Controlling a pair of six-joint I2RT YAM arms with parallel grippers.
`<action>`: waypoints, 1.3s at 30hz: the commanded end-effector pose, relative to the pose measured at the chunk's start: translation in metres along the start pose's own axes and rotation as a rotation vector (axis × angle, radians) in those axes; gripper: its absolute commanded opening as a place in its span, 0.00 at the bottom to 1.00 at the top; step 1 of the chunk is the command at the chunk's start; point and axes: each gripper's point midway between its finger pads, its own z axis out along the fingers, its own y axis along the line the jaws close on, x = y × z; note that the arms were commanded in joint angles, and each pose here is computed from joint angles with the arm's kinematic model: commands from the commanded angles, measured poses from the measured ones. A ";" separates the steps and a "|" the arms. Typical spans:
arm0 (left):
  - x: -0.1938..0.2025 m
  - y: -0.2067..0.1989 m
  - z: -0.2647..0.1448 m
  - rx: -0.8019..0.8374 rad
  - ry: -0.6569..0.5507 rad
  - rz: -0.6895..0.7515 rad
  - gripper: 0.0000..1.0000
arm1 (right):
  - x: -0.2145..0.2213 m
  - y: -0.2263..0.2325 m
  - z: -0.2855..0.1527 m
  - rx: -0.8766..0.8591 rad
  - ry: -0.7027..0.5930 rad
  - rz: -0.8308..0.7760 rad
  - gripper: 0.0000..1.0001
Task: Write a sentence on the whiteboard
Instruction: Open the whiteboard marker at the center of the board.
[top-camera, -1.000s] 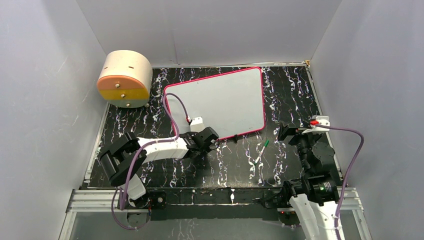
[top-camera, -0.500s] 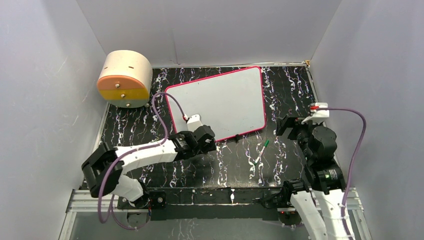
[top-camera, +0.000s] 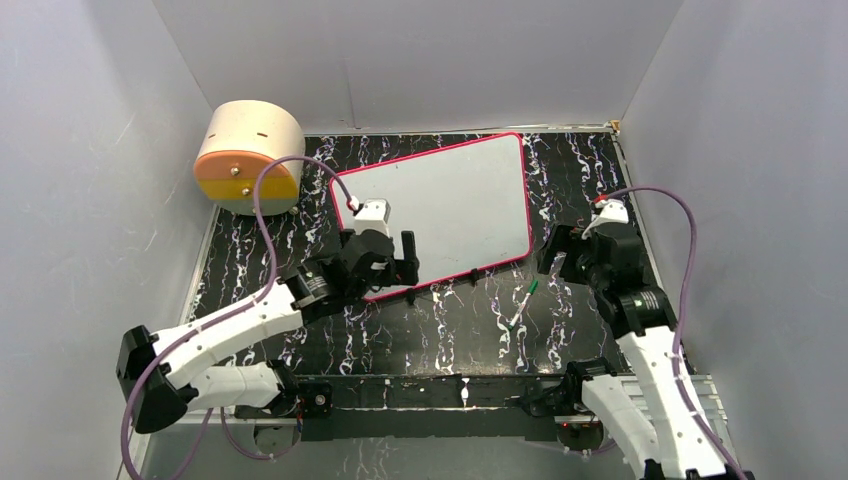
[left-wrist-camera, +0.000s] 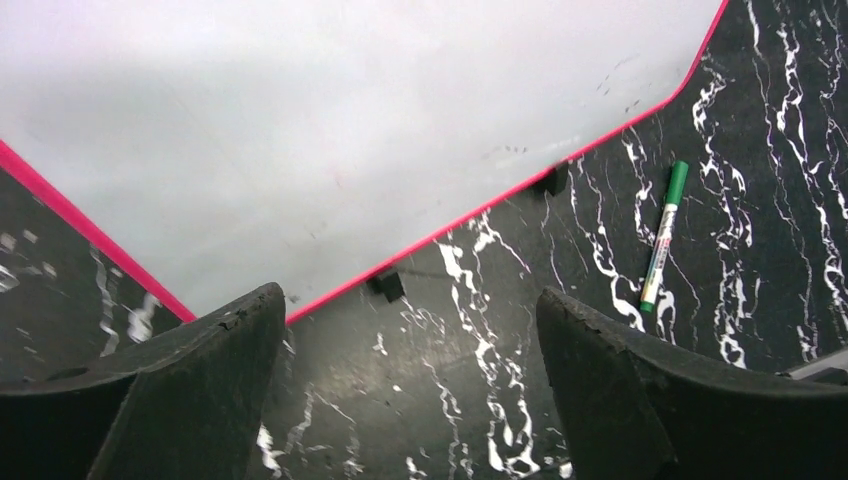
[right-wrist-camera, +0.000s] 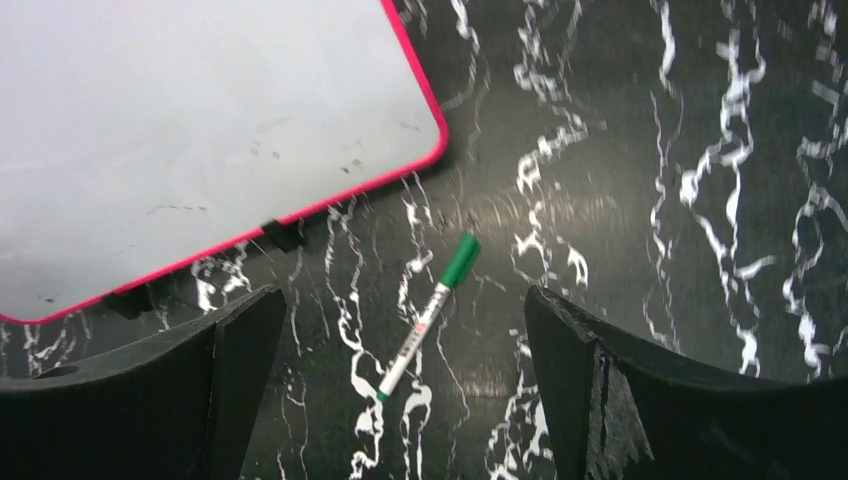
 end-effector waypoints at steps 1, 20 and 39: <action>-0.058 0.010 -0.024 0.009 -0.150 0.174 0.92 | 0.008 -0.013 0.005 0.112 0.087 0.075 0.99; -0.114 0.077 -0.055 -0.005 -0.306 0.073 0.93 | 0.079 -0.013 0.033 0.144 0.448 0.153 0.99; -0.114 0.123 -0.088 -0.076 -0.486 -0.006 0.93 | 0.147 -0.002 0.053 0.314 0.598 0.215 0.71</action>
